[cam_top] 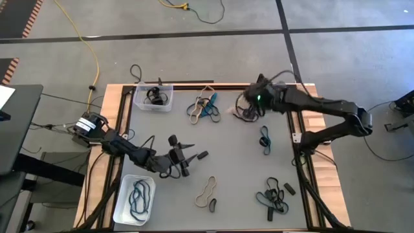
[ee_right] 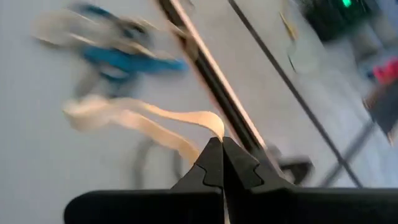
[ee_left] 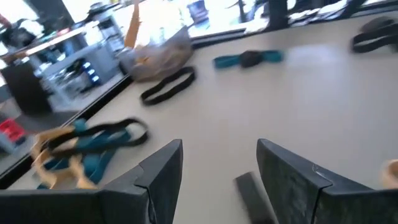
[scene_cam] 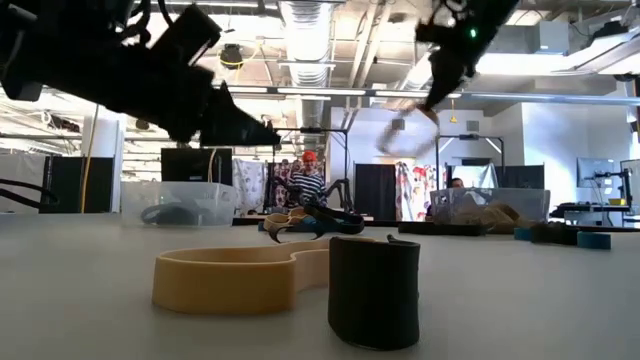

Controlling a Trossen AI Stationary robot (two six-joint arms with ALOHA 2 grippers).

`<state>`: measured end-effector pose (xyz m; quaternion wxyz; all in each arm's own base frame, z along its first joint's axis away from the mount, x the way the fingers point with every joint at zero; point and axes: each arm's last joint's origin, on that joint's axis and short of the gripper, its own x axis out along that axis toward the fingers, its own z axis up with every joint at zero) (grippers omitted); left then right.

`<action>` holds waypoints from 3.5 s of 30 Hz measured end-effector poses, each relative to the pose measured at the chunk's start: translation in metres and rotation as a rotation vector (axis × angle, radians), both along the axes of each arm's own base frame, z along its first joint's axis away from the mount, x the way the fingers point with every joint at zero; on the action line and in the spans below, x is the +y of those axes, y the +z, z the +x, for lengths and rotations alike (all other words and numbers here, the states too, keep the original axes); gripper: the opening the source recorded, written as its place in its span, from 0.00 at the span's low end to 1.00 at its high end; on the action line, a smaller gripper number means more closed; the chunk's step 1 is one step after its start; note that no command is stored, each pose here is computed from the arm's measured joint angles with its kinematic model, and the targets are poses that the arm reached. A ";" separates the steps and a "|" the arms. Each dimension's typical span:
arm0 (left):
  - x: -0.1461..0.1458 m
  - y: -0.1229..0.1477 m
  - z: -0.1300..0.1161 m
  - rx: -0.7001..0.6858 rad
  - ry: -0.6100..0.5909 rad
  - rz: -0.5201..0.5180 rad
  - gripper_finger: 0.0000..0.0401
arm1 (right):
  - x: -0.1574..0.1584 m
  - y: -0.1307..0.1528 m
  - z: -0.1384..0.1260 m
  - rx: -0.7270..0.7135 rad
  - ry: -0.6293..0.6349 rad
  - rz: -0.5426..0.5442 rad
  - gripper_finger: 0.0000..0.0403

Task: Sort rubber bands into baskets
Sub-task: Put the white rubber band into the black transparent bin

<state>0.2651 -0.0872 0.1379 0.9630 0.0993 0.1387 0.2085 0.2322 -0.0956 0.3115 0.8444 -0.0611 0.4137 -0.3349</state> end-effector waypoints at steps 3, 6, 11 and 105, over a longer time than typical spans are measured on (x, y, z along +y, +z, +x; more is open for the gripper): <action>-0.003 0.001 0.000 -0.004 -0.059 -0.012 0.49 | -0.024 -0.004 -0.015 0.040 -0.121 0.026 0.05; -0.003 0.001 0.001 0.000 -0.071 -0.018 0.49 | -0.044 -0.007 -0.029 0.064 -0.217 0.036 0.05; -0.004 0.000 0.000 0.007 -0.084 -0.020 0.49 | -0.070 -0.012 -0.052 0.091 -0.344 0.046 0.05; -0.004 -0.011 -0.003 0.094 -0.115 -0.124 0.49 | 0.200 -0.197 0.140 0.006 0.865 0.440 0.49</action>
